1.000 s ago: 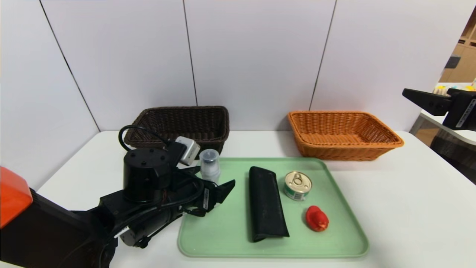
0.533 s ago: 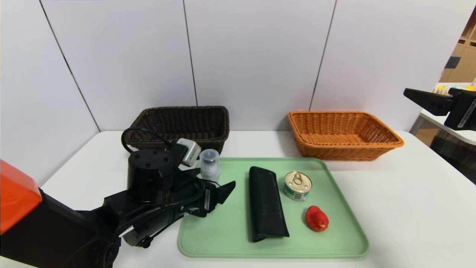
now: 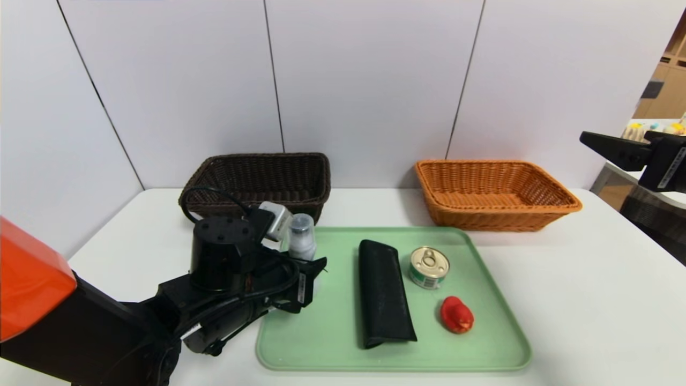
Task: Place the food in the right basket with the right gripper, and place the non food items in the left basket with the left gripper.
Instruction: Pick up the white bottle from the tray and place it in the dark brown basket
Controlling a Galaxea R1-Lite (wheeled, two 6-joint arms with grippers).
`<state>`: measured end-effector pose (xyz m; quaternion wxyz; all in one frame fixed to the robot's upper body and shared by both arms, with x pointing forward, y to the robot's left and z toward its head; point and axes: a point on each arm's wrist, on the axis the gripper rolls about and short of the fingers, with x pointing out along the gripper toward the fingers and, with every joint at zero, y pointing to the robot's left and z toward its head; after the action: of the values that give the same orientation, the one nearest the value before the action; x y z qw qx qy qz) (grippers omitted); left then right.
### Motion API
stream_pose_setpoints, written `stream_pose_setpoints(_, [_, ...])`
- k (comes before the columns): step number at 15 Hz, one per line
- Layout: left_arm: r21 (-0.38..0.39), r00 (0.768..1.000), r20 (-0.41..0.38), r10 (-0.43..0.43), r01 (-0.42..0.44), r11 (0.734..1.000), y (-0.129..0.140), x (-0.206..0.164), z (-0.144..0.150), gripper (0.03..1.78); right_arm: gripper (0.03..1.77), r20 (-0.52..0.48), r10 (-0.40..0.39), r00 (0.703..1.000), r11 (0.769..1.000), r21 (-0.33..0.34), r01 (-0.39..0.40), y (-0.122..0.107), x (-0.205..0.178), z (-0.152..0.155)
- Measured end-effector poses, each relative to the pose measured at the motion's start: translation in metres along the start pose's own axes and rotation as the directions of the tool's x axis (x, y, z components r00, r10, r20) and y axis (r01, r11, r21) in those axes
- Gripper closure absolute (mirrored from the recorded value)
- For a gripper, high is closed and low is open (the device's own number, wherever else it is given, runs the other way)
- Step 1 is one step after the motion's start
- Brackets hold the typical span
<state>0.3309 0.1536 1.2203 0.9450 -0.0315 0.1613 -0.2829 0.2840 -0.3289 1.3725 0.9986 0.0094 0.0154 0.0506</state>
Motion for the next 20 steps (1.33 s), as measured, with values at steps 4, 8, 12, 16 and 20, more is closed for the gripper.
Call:
stream_pose_setpoints(4, [0.000,1.000,0.001,0.000,0.000,1.000,0.000,0.000,0.000,1.24,0.10,0.002,0.006,1.000,1.000,-0.002,-0.006,0.000,-0.001,-0.004])
stream_pose_setpoints(8, [0.001,1.000,0.006,-0.002,0.002,1.000,-0.001,-0.003,0.003,1.24,0.10,0.001,0.005,1.000,1.000,0.000,-0.005,0.000,-0.001,-0.007])
stream_pose_setpoints(12, [0.010,0.996,0.087,0.012,-0.013,1.000,-0.012,-0.015,0.023,1.24,0.10,-0.009,0.001,1.000,1.000,0.003,-0.001,0.000,-0.001,-0.011])
stream_pose_setpoints(16, [0.005,0.988,0.155,0.004,-0.005,1.000,-0.025,-0.030,0.068,1.24,0.10,-0.011,-0.004,1.000,1.000,0.002,0.004,0.000,-0.002,-0.012])
stream_pose_setpoints(20, [-0.004,0.978,0.208,-0.001,0.002,1.000,-0.033,-0.047,0.121,1.24,0.10,-0.006,-0.018,1.000,1.000,0.004,0.018,0.000,-0.003,-0.010])
